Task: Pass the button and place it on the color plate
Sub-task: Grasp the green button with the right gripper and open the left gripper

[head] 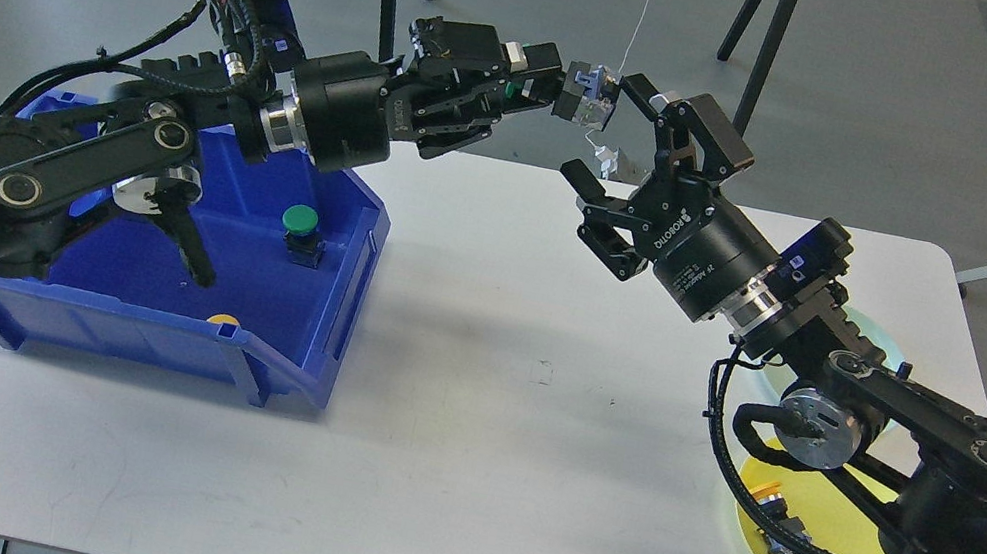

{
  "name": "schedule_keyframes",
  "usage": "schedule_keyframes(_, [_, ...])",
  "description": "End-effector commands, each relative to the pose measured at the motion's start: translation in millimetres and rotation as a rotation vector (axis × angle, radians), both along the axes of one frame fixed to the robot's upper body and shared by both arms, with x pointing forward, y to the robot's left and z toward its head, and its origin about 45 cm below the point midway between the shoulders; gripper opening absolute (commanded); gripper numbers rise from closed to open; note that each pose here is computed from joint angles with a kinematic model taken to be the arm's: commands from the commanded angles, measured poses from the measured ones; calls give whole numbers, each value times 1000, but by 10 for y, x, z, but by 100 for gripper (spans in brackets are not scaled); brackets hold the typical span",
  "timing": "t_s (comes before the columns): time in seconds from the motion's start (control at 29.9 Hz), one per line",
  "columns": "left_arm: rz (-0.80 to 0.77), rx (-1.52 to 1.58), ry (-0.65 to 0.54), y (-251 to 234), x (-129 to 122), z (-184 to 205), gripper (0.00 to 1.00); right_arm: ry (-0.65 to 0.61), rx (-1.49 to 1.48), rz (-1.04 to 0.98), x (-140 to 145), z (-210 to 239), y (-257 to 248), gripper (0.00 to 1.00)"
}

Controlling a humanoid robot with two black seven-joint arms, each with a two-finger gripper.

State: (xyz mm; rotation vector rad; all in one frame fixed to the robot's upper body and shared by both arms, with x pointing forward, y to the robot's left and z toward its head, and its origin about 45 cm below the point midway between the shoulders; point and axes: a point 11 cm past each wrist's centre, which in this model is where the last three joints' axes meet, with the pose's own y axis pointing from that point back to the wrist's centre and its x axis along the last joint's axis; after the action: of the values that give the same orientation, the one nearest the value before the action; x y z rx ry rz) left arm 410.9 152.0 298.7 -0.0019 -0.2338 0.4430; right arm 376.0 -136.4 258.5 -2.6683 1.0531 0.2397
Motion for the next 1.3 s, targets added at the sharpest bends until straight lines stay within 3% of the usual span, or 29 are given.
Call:
schedule_keyframes(0.0, [13,5,0,25,36,-8,4,-2,14,12,-7,23,75,97])
schedule_keyframes(0.3, [39,16,0,79,103,-26,5,-10,44,9,37,133,97,91])
schedule_keyframes(0.53, [41,17,0,92,106,-24,5,-22,38,3,63,168,98,69])
schedule_keyframes(0.83, [46,18,0,110,112,-29,5,-35,21,-35,112,195,82,63])
schedule_keyframes(0.94, [46,18,0,110,112,-29,5,-34,23,-30,103,196,91,51])
schedule_keyframes(1.1, [51,16,1,124,118,-27,6,-34,24,-20,91,199,98,18])
schedule_keyframes(1.2, [59,10,2,149,123,-31,20,-34,26,-23,95,203,95,9])
schedule_keyframes(1.24, [58,10,2,145,120,-29,28,-33,25,-24,93,197,94,7])
schedule_keyframes(1.27, [58,10,3,147,118,-36,43,-32,25,-19,83,193,98,6])
